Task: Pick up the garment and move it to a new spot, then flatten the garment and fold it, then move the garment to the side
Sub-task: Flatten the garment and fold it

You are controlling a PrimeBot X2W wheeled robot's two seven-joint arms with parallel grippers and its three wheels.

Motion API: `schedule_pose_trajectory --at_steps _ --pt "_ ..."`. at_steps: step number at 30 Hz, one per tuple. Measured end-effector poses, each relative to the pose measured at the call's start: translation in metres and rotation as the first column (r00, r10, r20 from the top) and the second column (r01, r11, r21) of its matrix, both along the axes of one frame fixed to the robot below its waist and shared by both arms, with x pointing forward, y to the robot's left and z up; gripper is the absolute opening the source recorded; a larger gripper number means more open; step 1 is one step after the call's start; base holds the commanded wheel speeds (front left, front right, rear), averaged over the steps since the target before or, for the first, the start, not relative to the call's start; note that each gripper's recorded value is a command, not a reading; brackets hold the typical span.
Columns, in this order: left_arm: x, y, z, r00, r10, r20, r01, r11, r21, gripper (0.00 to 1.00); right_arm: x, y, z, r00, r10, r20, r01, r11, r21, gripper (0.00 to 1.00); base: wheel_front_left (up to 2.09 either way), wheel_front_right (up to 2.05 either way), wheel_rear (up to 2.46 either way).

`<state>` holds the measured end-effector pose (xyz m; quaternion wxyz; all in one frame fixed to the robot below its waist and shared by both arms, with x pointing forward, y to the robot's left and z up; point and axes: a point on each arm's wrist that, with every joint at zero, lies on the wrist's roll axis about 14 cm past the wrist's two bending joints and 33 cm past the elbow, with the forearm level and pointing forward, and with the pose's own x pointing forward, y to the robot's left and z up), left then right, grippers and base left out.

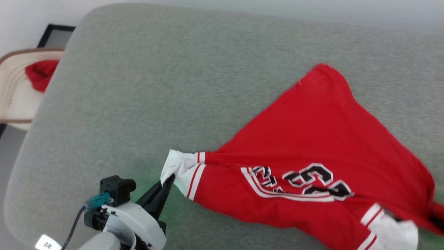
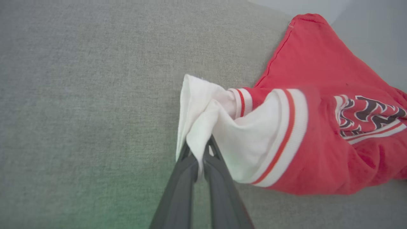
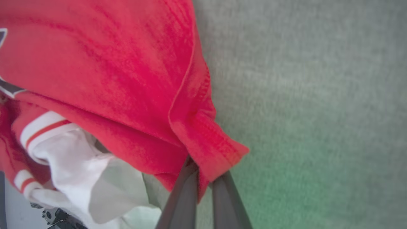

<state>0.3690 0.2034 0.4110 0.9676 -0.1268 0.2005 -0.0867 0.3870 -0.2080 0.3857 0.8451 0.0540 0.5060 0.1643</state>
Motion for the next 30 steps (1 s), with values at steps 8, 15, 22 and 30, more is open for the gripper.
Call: schedule_pose_trajectory --at_steps 8,15,22,30 --pt "0.009 -0.014 0.006 0.999 -0.048 0.013 0.048 0.999 -0.008 0.0 -0.047 -0.011 -0.006 0.993 -0.118 -0.02 0.118 0.993 0.021 0.0 0.0 0.0 0.0" --pt "0.009 -0.017 0.006 0.998 -0.063 0.011 0.063 0.998 -0.008 0.0 -0.052 -0.007 -0.005 0.989 -0.145 0.006 0.144 0.989 0.036 1.0 0.0 0.0 0.0" --pt "0.004 -0.016 0.01 0.998 -0.056 0.018 0.056 0.998 -0.01 0.0 -0.037 -0.001 0.02 0.988 -0.113 0.109 0.109 0.993 0.04 1.0 0.0 0.0 0.0" --pt "-0.002 -0.015 0.016 0.999 -0.043 0.029 0.044 0.999 -0.011 0.0 0.006 0.026 0.081 0.935 -0.004 0.356 -0.009 0.999 0.034 1.0 0.0 0.0 0.0"
